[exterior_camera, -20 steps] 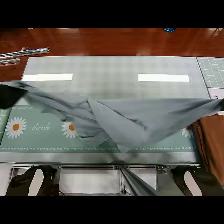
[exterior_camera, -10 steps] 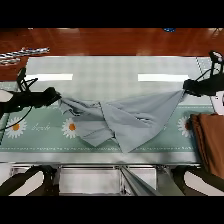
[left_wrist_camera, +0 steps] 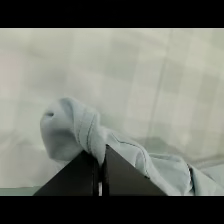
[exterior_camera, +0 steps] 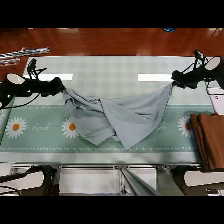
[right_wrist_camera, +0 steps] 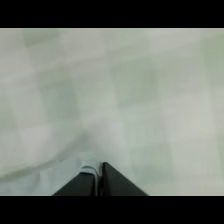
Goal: Fold the shirts.
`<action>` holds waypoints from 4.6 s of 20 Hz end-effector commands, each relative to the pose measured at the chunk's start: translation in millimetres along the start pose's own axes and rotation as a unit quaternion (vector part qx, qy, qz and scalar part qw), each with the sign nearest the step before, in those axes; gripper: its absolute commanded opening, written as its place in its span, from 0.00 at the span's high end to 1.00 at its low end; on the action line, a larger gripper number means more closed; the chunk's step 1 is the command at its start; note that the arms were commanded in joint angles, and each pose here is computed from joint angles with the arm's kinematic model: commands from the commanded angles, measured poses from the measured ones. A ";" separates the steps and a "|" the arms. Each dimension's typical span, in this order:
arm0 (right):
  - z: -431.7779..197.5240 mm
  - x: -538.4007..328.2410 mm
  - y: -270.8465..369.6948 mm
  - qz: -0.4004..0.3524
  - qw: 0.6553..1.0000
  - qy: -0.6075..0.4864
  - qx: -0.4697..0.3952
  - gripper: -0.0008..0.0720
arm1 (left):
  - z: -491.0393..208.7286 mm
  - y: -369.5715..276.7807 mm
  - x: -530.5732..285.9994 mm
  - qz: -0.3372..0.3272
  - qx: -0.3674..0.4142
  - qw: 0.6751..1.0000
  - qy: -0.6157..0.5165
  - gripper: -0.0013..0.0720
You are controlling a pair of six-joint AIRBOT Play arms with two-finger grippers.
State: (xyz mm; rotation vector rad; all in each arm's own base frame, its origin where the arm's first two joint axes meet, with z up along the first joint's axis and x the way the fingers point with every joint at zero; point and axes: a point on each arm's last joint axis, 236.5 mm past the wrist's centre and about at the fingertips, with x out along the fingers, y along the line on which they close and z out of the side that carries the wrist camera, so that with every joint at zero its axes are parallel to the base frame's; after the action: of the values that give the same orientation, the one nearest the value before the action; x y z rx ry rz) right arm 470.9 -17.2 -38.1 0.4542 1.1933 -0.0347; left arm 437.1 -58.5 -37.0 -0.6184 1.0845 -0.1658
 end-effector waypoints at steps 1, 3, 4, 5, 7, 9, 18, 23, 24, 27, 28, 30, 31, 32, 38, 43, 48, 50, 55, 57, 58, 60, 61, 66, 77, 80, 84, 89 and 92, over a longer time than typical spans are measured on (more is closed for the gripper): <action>-0.7 2.2 0.7 0.010 1.000 0.015 0.013 0.43 | -12.6 -3.2 1.8 -0.008 0.000 0.999 0.034 0.96; -8.6 -21.1 -9.8 0.008 0.999 0.042 0.021 0.43 | -23.3 -5.6 0.9 -0.013 0.000 0.998 0.057 0.96; -14.9 -35.8 -18.9 0.002 0.999 0.053 0.014 0.43 | -27.2 -6.5 0.4 -0.015 0.000 0.998 0.065 0.96; -26.0 -49.8 -30.6 -0.010 0.998 0.066 0.018 0.43 | -29.9 -7.0 0.0 -0.016 0.000 0.997 0.071 0.96; -75.4 -67.1 -40.6 -0.010 0.994 0.111 0.023 0.43 | -31.2 -7.4 -0.1 -0.016 0.000 0.997 0.074 0.96; -138.9 -66.4 -29.4 0.012 0.988 0.151 0.027 0.43 | -31.1 -7.4 -0.1 -0.017 0.000 0.997 0.074 0.96; -309.3 -31.9 40.4 0.079 0.958 0.274 -0.029 0.43 | -34.9 -8.3 -0.8 -0.018 0.000 0.996 0.082 0.96; -323.5 -10.8 64.2 0.094 0.952 0.290 -0.028 0.43 | -38.6 -10.9 -0.3 -0.020 0.003 0.996 0.088 0.96; -326.0 -5.5 66.7 0.095 0.951 0.294 -0.022 0.43 | -38.4 -10.7 -0.3 -0.020 0.003 0.996 0.088 0.96; -316.7 10.8 88.1 0.124 0.956 0.266 0.003 0.43 | -38.1 -10.7 -0.3 -0.020 0.002 0.996 0.087 0.96; -308.8 15.9 92.7 0.129 0.960 0.250 0.015 0.43 | -38.1 -10.7 -0.3 -0.020 0.002 0.996 0.087 0.96; -292.7 21.5 99.9 0.137 0.965 0.223 0.027 0.58 | -38.3 -10.8 -0.2 -0.020 0.003 0.996 0.088 0.96; -283.9 21.9 104.9 0.144 0.967 0.210 0.025 0.71 | -38.4 -10.8 -0.3 -0.020 0.003 0.996 0.088 0.96; -274.3 21.1 110.7 0.154 0.969 0.195 0.014 0.82 | -38.6 -10.9 -0.3 -0.020 0.003 0.996 0.088 0.96; -191.6 -32.2 159.3 0.233 0.960 0.128 -0.090 0.96 | -30.1 -28.3 -15.3 -0.036 0.020 0.995 0.090 0.96; -46.8 -178.3 198.2 0.280 0.944 -0.084 -0.151 0.96 | 58.9 -116.0 -113.7 -0.080 0.117 0.988 -0.060 0.96; 6.2 -361.8 218.5 0.284 0.887 -0.289 -0.220 0.96 | 95.1 -225.4 -285.9 -0.128 0.232 0.931 -0.252 0.96; -0.9 -422.9 218.7 0.272 0.861 -0.356 -0.243 0.96 | 80.6 -259.4 -357.3 -0.141 0.273 0.897 -0.319 0.96; -50.9 -518.9 213.6 0.227 0.807 -0.465 -0.283 0.96 | 13.5 -293.5 -480.5 -0.133 0.338 0.824 -0.436 0.96; -71.5 -536.1 207.0 0.196 0.799 -0.487 -0.295 0.96 | -10.2 -287.6 -513.6 -0.099 0.354 0.800 -0.474 0.96; -80.9 -540.2 203.8 0.186 0.799 -0.489 -0.296 0.96 | -21.6 -284.1 -529.3 -0.085 0.356 0.790 -0.492 0.96; -100.2 -542.5 197.2 0.167 0.805 -0.484 -0.299 0.96 | -43.0 -273.0 -555.4 -0.059 0.347 0.778 -0.521 0.96; -108.1 -540.3 192.1 0.154 0.811 -0.477 -0.302 0.96 | -52.9 -265.2 -559.6 -0.046 0.341 0.781 -0.522 0.96; -126.1 -506.0 174.2 0.143 0.856 -0.413 -0.276 0.96 | -62.2 -214.3 -488.5 0.002 0.304 0.862 -0.406 0.96; -65.8 -202.7 115.6 0.211 0.956 -0.158 -0.125 0.96 | 51.7 -67.6 -183.6 0.050 0.123 0.970 -0.205 0.96; -23.7 -129.1 133.3 0.240 0.954 -0.142 -0.108 0.96 | 94.5 -49.6 -124.5 0.030 0.062 0.973 -0.219 0.96; 46.7 -42.8 144.3 0.254 0.956 -0.133 -0.054 0.96 | 124.4 -28.3 -72.5 0.027 0.019 0.976 -0.217 0.96; 82.2 8.7 143.8 0.302 0.945 -0.107 0.067 0.56 | 104.8 -22.5 -30.0 0.030 0.012 0.987 -0.159 0.67; 92.3 -12.3 121.7 0.322 0.936 -0.106 0.092 0.42 | 95.3 -11.3 -45.1 0.042 0.019 0.993 -0.110 0.29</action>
State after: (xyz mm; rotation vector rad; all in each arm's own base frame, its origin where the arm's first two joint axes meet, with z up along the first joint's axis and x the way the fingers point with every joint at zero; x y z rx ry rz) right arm 573.4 74.4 36.6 0.8539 0.7952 0.3657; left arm 511.8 -16.3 43.3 -0.5553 0.7957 -0.0300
